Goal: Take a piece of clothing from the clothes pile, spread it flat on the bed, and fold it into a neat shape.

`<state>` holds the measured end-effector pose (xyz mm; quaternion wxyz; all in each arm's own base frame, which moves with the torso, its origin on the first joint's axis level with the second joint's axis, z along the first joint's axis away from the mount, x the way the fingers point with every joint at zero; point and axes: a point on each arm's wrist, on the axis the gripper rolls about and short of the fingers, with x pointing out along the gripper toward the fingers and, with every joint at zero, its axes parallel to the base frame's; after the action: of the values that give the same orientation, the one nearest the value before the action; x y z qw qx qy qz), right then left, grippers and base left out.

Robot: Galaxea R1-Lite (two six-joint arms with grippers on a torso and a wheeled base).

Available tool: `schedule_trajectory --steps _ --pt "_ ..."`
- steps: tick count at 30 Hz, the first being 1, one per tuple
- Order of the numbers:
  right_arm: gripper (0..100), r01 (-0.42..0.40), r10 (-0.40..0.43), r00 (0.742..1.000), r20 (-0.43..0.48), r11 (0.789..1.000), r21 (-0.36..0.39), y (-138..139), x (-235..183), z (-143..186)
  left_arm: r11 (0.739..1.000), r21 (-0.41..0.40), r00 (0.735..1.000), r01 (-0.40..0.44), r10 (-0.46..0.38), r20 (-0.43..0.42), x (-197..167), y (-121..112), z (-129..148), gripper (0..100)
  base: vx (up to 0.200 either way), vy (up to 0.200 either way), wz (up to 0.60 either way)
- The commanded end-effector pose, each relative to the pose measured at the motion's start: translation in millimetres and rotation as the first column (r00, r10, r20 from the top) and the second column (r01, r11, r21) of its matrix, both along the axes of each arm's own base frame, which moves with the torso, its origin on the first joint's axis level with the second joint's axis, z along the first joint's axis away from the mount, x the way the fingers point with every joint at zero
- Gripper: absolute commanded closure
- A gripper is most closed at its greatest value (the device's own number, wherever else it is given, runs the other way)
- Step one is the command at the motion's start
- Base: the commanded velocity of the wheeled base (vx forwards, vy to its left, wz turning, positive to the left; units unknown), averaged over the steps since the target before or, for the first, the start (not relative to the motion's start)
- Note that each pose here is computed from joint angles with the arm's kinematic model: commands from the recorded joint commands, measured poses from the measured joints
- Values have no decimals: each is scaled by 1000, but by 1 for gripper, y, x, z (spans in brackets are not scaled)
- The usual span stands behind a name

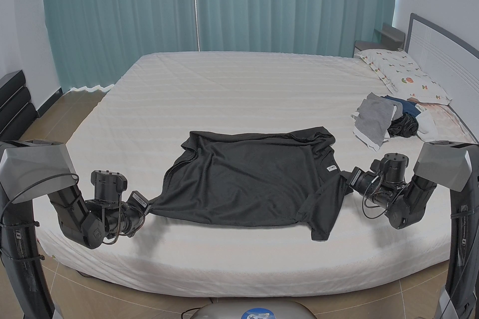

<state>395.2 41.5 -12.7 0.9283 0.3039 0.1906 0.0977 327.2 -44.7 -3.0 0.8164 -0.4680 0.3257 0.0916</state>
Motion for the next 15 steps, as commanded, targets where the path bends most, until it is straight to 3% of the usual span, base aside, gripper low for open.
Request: schedule_trajectory --steps 1,10,11,15 --pt "100 25 -24 1000 6 1000 -15 12 26 -14 1000 -2 1000 -18 18 5 4 2 -1 100 0 0 0" --pt "100 44 -44 999 2 999 -30 22 40 -36 996 23 995 -91 89 54 21 12 -9 100 0 0 0" --pt "0 43 -43 999 -2 999 -32 22 40 -38 995 23 994 -96 94 60 22 12 -9 100 0 0 0" --pt "0 46 -46 999 9 998 -30 21 43 -44 995 24 993 -93 91 73 22 11 -10 100 0 0 0"
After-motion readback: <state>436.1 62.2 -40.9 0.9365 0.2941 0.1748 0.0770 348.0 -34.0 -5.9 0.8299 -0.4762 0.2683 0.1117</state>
